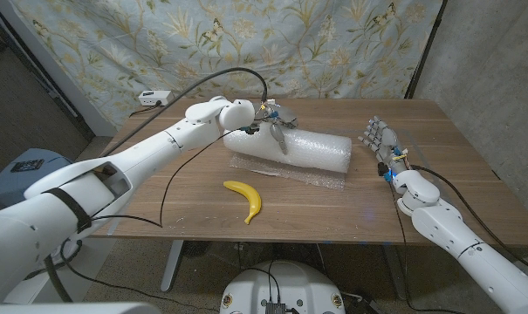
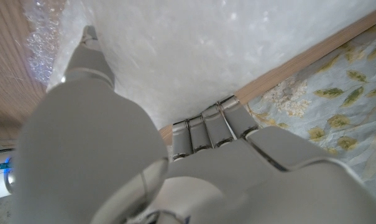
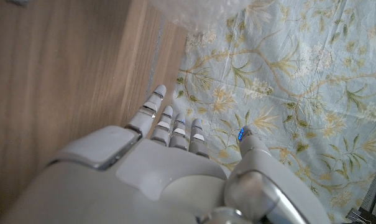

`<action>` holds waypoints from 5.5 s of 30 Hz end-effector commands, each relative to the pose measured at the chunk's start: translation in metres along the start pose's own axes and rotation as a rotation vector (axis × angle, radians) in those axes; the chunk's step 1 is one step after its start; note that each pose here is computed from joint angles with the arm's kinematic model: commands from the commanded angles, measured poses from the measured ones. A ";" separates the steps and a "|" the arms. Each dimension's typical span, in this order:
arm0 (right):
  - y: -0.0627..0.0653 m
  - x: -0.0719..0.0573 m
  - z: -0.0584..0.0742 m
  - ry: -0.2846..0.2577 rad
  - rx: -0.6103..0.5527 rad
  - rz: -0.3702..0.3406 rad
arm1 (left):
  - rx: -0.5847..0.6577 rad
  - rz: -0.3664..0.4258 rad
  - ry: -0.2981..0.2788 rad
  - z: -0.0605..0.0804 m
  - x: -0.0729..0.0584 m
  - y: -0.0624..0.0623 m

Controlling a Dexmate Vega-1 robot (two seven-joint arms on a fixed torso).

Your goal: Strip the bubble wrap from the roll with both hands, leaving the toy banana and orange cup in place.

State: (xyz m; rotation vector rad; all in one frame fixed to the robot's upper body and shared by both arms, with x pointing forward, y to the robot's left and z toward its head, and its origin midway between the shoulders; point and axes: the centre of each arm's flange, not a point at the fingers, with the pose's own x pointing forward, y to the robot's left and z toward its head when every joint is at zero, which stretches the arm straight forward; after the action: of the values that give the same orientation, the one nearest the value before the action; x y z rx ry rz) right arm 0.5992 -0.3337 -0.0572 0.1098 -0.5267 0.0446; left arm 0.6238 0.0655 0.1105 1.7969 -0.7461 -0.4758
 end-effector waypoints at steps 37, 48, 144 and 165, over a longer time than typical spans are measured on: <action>-0.003 0.009 0.025 -0.035 -0.059 0.019 | -0.292 0.075 0.045 -0.017 -0.032 0.038; -0.005 0.009 0.023 -0.027 -0.056 0.019 | -0.358 0.118 0.035 -0.017 -0.037 0.049; -0.003 -0.007 -0.002 0.114 -0.057 0.081 | -1.154 0.407 0.050 -0.038 -0.047 0.016; 0.008 -0.005 0.017 0.086 -0.066 0.150 | -1.305 0.385 0.025 -0.042 -0.039 -0.007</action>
State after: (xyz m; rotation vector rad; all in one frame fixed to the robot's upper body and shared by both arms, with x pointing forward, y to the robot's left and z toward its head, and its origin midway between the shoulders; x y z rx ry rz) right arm 0.5920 -0.3307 -0.0548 0.0252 -0.4388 0.1514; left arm 0.6174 0.1217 0.1269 0.4960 -0.5476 -0.4721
